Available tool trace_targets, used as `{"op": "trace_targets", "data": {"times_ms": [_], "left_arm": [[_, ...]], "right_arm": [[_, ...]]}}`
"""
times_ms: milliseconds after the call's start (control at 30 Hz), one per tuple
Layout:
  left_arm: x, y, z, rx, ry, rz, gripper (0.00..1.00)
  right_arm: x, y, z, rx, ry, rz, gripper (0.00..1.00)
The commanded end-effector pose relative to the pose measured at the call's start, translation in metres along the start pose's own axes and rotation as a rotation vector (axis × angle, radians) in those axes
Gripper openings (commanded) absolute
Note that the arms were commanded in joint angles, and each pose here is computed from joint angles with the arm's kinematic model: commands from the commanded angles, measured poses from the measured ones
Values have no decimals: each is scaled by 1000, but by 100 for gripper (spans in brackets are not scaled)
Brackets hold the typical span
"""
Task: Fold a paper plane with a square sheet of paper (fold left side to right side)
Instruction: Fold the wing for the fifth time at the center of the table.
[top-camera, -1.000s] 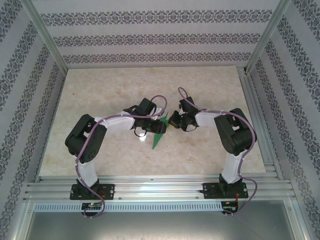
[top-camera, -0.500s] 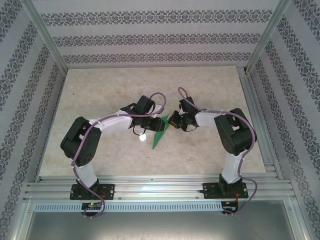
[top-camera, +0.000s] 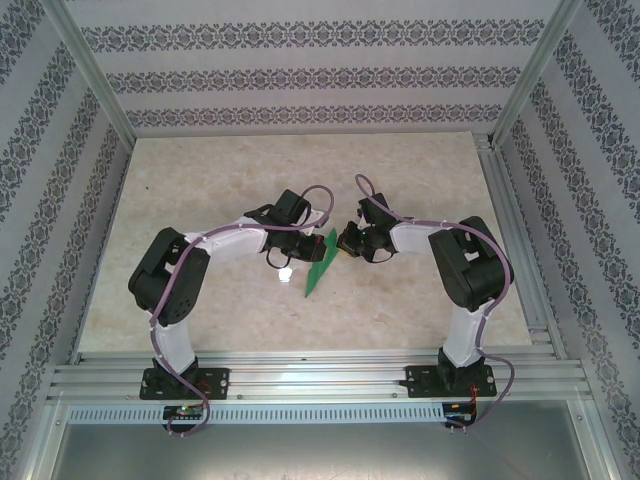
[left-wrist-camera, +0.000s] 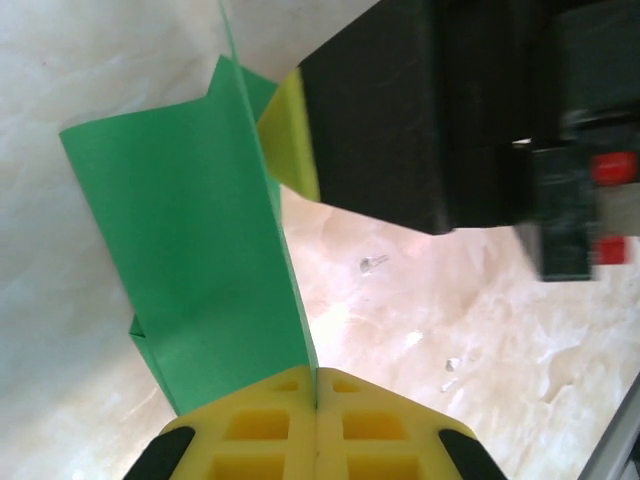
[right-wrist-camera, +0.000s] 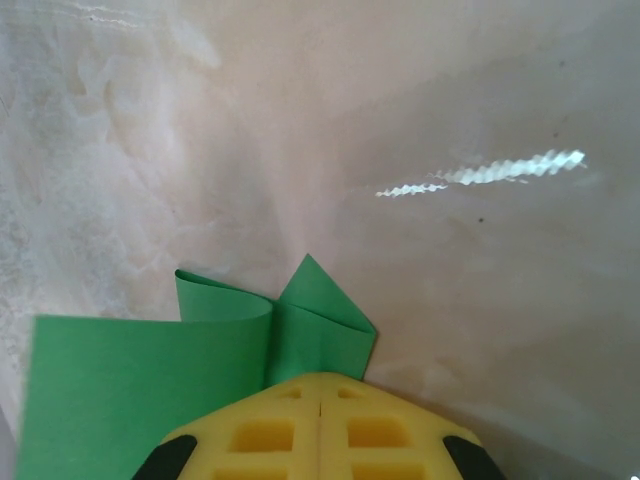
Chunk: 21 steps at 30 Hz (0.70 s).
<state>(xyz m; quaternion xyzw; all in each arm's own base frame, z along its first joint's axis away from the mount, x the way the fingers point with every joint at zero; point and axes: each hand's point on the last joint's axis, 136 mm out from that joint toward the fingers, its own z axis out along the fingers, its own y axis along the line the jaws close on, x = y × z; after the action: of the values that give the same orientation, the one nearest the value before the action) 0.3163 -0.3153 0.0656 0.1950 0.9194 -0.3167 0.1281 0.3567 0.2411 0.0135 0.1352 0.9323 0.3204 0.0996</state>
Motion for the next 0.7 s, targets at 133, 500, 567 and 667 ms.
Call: {"op": "trace_targets", "data": {"times_ms": [133, 500, 567, 667], "left_arm": [[-4, 9, 8, 36, 19, 12, 6], [-7, 21, 16, 35, 30, 1, 8], [-6, 24, 18, 32, 33, -1, 8], [-8, 26, 19, 31, 33, -3, 8]], "right_arm": [[18, -28, 11, 121, 59, 6, 3], [22, -32, 11, 134, 68, 0, 3], [23, -33, 11, 136, 70, -1, 3], [23, -33, 12, 138, 71, -3, 3]]}}
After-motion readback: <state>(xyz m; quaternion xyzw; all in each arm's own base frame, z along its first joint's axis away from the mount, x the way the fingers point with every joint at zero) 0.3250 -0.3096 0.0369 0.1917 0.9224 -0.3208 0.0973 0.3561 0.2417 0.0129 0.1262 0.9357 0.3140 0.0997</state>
